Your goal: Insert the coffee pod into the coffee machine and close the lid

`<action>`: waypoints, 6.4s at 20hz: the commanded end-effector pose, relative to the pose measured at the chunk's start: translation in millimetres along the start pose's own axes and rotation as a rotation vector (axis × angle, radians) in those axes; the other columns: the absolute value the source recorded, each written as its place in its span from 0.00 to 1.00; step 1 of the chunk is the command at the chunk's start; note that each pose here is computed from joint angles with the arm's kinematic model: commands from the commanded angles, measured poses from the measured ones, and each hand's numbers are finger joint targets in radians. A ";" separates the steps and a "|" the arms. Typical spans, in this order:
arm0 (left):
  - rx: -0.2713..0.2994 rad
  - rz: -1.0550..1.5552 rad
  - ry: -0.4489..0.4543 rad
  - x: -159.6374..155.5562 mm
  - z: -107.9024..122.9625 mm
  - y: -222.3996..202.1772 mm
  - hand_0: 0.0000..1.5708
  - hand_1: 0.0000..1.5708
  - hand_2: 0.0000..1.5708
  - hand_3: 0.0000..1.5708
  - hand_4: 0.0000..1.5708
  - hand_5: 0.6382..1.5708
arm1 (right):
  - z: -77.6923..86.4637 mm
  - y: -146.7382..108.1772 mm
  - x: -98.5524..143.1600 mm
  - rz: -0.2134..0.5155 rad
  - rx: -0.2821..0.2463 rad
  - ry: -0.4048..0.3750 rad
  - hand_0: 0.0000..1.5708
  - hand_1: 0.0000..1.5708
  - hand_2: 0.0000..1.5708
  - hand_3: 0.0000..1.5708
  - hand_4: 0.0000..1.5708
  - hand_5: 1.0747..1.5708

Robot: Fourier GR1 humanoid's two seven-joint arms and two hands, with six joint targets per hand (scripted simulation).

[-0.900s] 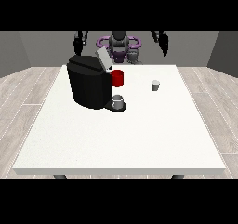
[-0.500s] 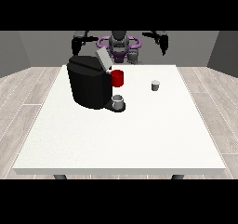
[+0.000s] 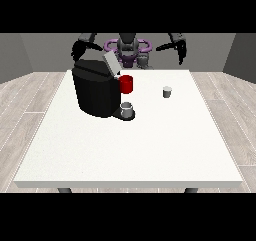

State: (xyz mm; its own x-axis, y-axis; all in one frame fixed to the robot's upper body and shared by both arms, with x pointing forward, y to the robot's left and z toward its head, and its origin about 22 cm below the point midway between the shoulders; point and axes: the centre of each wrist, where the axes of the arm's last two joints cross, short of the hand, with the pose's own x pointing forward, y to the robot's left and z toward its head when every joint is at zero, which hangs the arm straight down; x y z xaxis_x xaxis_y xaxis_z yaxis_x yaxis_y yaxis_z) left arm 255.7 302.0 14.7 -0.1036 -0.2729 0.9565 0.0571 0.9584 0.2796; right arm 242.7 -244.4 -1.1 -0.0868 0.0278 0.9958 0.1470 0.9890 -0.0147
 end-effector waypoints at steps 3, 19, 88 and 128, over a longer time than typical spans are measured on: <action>-0.009 -0.023 0.095 9.4 -33.8 33.5 0.00 0.00 0.00 0.00 0.00 1.00 | -7.8 12.7 10.9 -0.046 0.024 -0.027 0.00 0.00 0.00 0.00 0.11 1.00; -0.012 -0.191 0.226 -27.1 -68.1 61.2 0.00 0.00 0.00 0.00 0.00 1.00 | -22.6 23.1 15.9 -0.007 0.066 -0.037 0.00 0.00 0.00 0.00 0.25 1.00; -0.106 -0.704 -0.087 113.3 -193.4 48.4 0.80 0.80 0.84 0.81 0.34 1.00 | -49.2 44.8 -8.9 -0.041 0.098 0.037 0.00 0.00 0.00 0.00 0.32 1.00; -0.065 -0.699 -0.158 187.2 -226.7 19.0 0.76 0.76 0.81 0.76 0.33 1.00 | -76.1 37.7 34.4 -0.029 0.074 -0.063 0.00 0.00 0.00 0.00 0.31 1.00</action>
State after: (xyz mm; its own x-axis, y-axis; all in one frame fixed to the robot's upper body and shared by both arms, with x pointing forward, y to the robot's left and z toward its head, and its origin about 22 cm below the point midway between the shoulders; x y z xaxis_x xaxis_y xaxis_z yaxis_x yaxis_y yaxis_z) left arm 462.2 253.4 229.0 -0.2781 -0.8038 0.5258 -0.0309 0.5547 0.8315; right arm 319.2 -214.7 35.4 -0.1609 0.0055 0.9870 0.0782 0.9969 0.0072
